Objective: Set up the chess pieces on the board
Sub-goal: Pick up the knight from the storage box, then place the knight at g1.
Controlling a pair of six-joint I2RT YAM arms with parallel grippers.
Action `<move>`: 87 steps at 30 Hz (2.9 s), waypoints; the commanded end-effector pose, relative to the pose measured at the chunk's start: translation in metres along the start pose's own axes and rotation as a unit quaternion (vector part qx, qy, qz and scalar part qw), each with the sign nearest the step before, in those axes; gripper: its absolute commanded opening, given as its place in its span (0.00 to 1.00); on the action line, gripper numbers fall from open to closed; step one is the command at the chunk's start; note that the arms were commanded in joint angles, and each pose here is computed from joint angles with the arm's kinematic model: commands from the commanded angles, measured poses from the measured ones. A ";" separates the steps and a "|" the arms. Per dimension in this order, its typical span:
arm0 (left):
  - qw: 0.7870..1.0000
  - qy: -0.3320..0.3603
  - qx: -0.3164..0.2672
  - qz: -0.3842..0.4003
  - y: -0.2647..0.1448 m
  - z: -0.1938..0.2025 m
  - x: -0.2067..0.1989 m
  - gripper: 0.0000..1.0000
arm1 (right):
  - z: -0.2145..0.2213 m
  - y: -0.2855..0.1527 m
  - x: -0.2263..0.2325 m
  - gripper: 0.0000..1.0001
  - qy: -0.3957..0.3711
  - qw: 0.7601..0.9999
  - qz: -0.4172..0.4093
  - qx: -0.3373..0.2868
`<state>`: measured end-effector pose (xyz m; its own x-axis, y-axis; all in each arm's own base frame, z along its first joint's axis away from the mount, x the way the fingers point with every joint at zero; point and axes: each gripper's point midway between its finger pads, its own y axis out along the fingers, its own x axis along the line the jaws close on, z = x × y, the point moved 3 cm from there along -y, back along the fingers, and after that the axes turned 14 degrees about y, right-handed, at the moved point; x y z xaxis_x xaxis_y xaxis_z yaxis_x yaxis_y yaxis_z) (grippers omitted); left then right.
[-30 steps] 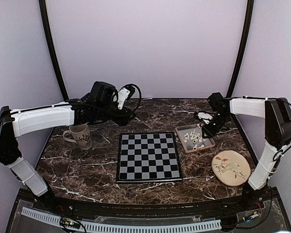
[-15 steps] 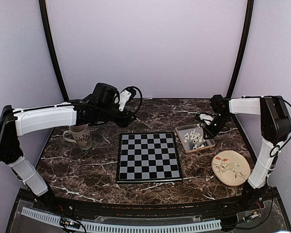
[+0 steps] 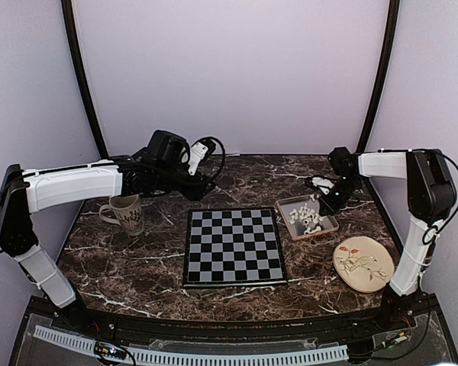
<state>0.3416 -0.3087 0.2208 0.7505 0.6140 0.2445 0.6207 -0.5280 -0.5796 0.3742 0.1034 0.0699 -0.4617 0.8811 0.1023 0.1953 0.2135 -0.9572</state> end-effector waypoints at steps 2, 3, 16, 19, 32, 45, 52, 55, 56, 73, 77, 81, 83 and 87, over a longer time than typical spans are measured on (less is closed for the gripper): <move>1.000 0.001 -0.011 0.009 -0.005 -0.012 -0.003 0.52 | 0.006 -0.012 0.002 0.00 0.003 1.000 0.004 0.004; 1.000 0.001 -0.011 0.010 -0.005 -0.012 -0.003 0.52 | 0.006 -0.017 0.002 0.00 0.004 1.000 0.005 0.000; 1.000 -0.001 -0.005 0.012 -0.001 -0.009 -0.005 0.52 | -0.006 -0.077 0.037 0.00 -0.020 0.997 -0.039 -0.065; 1.000 -0.004 0.000 0.010 0.001 -0.007 -0.005 0.52 | -0.007 -0.079 0.063 0.00 -0.054 0.995 -0.053 -0.069; 0.999 -0.016 0.021 -0.025 0.002 -0.004 0.007 0.52 | 0.027 -0.055 0.202 0.00 -0.276 0.955 -0.106 0.011; 0.998 -0.025 0.026 -0.054 -0.004 -0.004 0.021 0.52 | 0.084 -0.023 0.273 0.00 -0.407 0.905 -0.101 0.072; 0.998 -0.024 0.024 -0.055 -0.006 -0.005 0.022 0.52 | 0.090 -0.013 0.282 0.00 -0.421 0.898 -0.092 0.082; 0.998 -0.024 0.025 -0.054 -0.006 -0.005 0.022 0.52 | 0.089 -0.012 0.285 0.00 -0.422 0.898 -0.094 0.082; 0.998 -0.024 0.025 -0.054 -0.006 -0.005 0.022 0.52 | 0.089 -0.011 0.286 0.00 -0.423 0.897 -0.094 0.082; 0.998 -0.024 0.025 -0.048 -0.006 -0.006 0.020 0.52 | 0.080 -0.002 0.288 0.03 -0.420 0.902 -0.067 0.072; 0.998 -0.024 0.027 -0.046 -0.004 -0.005 0.020 0.52 | 0.079 -0.002 0.289 0.07 -0.418 0.903 -0.067 0.070; 0.998 -0.023 0.026 -0.044 -0.004 -0.005 0.019 0.52 | 0.080 -0.001 0.289 0.12 -0.417 0.904 -0.068 0.071; 0.998 -0.023 0.026 -0.044 -0.004 -0.005 0.019 0.52 | 0.081 -0.002 0.289 0.14 -0.416 0.904 -0.071 0.072; 0.998 -0.023 0.028 -0.043 -0.004 -0.005 0.019 0.52 | 0.081 -0.004 0.291 0.17 -0.415 0.904 -0.076 0.072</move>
<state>0.3527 -0.2963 0.2141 0.6857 0.6778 0.2653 0.6575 -0.4203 -0.6253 0.1704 0.3189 0.0794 -0.9753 0.2145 0.0522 -0.0123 0.1833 -0.9830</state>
